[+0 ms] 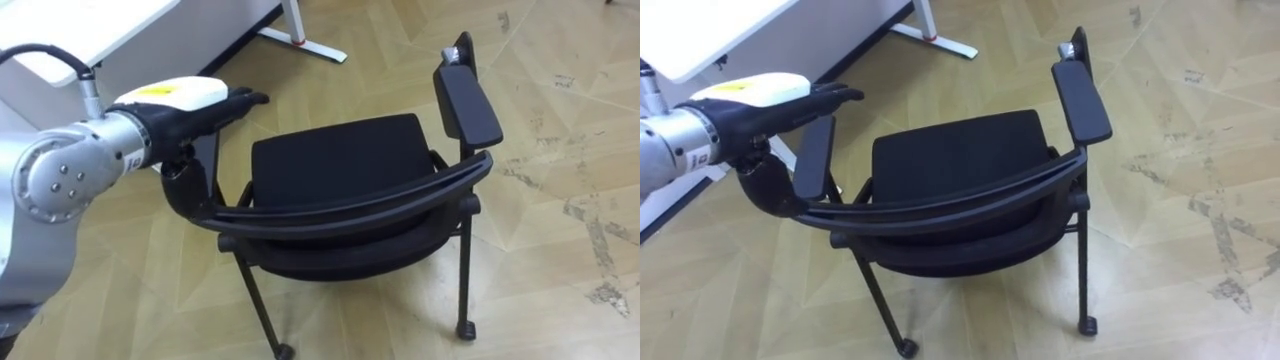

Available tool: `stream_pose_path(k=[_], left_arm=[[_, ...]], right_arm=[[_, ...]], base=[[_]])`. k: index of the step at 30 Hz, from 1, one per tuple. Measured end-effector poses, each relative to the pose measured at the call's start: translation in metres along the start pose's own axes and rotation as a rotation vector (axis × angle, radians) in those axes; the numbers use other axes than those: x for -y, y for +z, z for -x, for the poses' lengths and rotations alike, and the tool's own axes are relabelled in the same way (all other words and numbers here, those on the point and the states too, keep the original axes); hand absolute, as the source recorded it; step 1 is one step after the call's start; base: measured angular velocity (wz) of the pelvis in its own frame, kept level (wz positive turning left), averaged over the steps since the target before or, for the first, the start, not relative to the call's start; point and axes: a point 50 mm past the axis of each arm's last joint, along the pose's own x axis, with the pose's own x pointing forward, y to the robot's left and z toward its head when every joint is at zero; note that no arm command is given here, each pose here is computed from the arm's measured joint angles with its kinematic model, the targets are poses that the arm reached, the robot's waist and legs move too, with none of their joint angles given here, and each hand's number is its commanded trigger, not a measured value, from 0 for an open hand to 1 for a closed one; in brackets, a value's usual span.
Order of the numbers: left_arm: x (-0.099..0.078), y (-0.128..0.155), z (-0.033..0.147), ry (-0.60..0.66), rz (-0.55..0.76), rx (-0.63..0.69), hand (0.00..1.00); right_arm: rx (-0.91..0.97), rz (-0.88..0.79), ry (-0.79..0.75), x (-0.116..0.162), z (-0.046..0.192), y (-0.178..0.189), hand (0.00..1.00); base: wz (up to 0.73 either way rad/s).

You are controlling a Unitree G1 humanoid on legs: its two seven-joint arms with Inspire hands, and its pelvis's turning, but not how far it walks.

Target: Push chair

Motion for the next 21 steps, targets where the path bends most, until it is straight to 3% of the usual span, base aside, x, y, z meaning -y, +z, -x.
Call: stream_pose_path(k=[15, 21], left_arm=[[0.006, 0.004, -0.004, -0.03, 0.028, 0.024, 0.0], [0.024, -0.001, -0.014, -0.089, 0.096, 0.01, 0.0]], right_arm=[[0.001, -0.043, 0.003, -0.002, 0.0, 0.002, 0.0], [0.002, -0.051, 0.008, -0.003, 0.0, 0.004, 0.0]], base=[[0.0], [0.0]])
